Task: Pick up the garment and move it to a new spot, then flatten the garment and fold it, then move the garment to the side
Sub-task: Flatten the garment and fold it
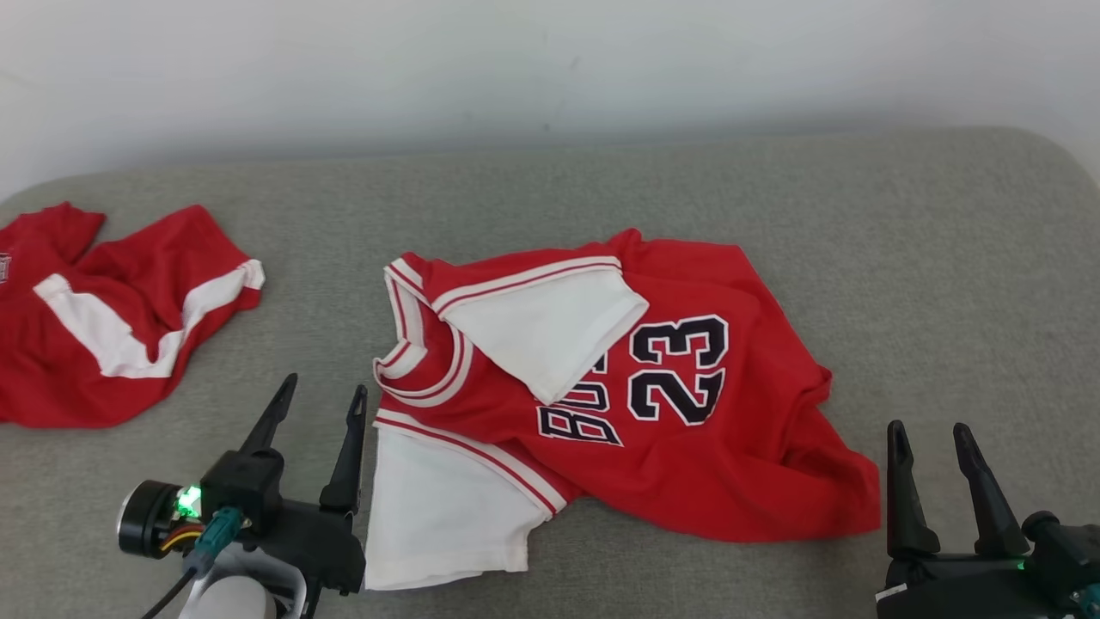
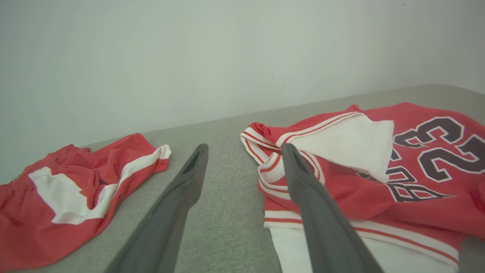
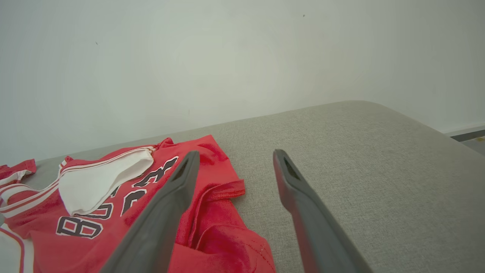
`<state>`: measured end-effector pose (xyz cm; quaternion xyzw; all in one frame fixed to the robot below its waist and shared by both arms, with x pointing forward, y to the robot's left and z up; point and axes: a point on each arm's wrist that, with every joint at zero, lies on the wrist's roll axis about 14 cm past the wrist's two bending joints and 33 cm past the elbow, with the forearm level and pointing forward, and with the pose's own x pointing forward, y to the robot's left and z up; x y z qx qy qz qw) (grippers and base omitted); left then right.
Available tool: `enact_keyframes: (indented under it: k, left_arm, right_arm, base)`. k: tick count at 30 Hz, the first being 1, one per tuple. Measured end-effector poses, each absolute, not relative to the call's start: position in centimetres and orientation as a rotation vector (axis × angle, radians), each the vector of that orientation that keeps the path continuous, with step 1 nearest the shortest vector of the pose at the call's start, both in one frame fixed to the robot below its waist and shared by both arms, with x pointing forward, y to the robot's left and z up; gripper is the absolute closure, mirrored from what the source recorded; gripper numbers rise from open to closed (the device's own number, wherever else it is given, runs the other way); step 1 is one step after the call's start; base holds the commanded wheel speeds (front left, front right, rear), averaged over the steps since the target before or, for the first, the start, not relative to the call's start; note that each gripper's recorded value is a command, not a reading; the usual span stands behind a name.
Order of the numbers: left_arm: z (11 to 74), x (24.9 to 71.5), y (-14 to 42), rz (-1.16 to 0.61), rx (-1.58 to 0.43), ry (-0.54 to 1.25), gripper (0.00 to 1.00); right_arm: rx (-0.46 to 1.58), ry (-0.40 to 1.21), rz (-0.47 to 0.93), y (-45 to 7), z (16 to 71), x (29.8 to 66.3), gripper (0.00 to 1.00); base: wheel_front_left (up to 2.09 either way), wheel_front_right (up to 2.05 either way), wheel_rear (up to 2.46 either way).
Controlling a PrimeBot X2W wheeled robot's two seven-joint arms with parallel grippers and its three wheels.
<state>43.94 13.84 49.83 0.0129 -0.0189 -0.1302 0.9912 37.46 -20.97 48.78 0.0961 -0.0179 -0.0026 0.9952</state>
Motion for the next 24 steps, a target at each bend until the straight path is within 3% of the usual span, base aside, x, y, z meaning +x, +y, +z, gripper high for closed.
enact_keyframes:
  k: [18, 19, 21, 24]
  left_arm:
    - [38.5, 46.5, 10.1, -0.418, 0.072, 0.345, 0.02]
    - [38.2, 46.5, 10.2, -0.413, 0.074, 0.364, 0.45]
    - [38.1, 46.6, 10.0, -0.422, 0.088, 0.378, 1.0]
    - [38.5, 46.6, 9.7, -0.416, 0.058, 0.371, 1.0]
  right_arm:
    - [0.191, 0.018, -0.136, -24.5, 46.7, 37.0, 0.0]
    - [0.191, 0.017, -0.136, -24.5, 46.7, 37.0, 0.0]
    - [0.191, 0.013, -0.134, -24.4, 46.9, 37.1, 0.0]
    - [0.19, 0.006, -0.134, -24.5, 47.1, 37.1, 0.0]
  base:
    - [0.0, 0.0, 0.0]
    - [0.0, 0.0, 0.0]
    - [0.0, 0.0, 0.0]
    - [0.0, 0.0, 0.0]
